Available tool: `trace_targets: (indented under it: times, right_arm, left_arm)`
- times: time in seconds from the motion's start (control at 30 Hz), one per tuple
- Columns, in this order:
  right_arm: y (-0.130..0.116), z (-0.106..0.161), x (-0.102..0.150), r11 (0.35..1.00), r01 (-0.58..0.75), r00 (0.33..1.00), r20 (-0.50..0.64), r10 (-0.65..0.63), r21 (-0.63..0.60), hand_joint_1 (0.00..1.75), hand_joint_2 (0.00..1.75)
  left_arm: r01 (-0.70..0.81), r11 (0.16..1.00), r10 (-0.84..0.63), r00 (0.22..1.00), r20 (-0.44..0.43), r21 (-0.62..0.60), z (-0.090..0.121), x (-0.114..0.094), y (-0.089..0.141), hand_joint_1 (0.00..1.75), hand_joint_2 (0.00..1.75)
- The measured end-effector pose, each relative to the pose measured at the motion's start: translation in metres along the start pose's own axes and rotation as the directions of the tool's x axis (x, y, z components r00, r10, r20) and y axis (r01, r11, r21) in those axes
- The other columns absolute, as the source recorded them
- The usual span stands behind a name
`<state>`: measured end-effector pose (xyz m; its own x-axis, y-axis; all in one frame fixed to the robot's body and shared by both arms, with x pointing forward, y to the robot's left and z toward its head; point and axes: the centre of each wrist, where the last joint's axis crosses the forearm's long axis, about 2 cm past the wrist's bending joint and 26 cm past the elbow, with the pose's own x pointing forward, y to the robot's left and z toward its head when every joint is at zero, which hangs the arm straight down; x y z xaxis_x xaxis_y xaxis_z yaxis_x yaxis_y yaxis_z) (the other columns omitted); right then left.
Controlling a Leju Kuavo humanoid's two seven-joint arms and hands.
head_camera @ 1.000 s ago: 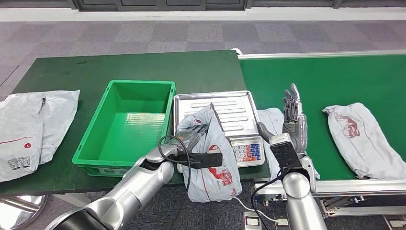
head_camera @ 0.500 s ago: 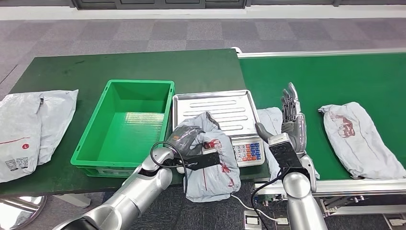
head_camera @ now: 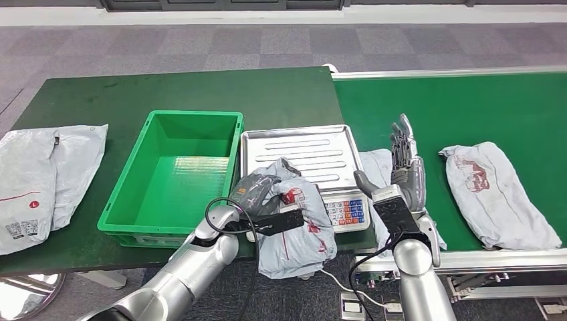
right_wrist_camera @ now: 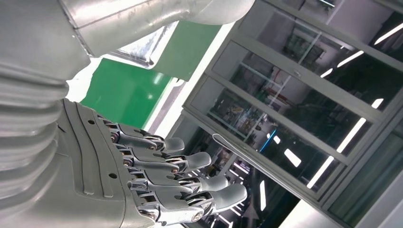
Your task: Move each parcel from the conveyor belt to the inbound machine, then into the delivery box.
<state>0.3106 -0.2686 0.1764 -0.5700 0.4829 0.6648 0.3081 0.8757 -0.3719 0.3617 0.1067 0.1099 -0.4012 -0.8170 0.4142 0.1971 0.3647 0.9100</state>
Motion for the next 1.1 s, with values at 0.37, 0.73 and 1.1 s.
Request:
trace_targets:
  times: [0.37,0.73,1.1]
  right_arm:
    - [0.0001,-0.0001,0.0001,1.000,0.000,1.000,0.000,0.000,0.000,0.00,1.75]
    - [0.0001,-0.0001,0.0001,1.000,0.000,1.000,0.000,0.000,0.000,0.00,1.75]
    - [0.0001,-0.0001,0.0001,1.000,0.000,1.000,0.000,0.000,0.000,0.00,1.75]
  left_arm:
    - [-0.001,1.000,0.001,1.000,0.000,0.003,0.0006,-0.0002,0.0000,1.75,1.75]
    - [-0.001,1.000,0.001,1.000,0.000,0.003,0.0007,-0.0004,-0.0001,1.75,1.75]
    - [-0.001,1.000,0.001,1.000,0.000,0.004,0.0007,-0.0003,0.0000,1.75,1.75]
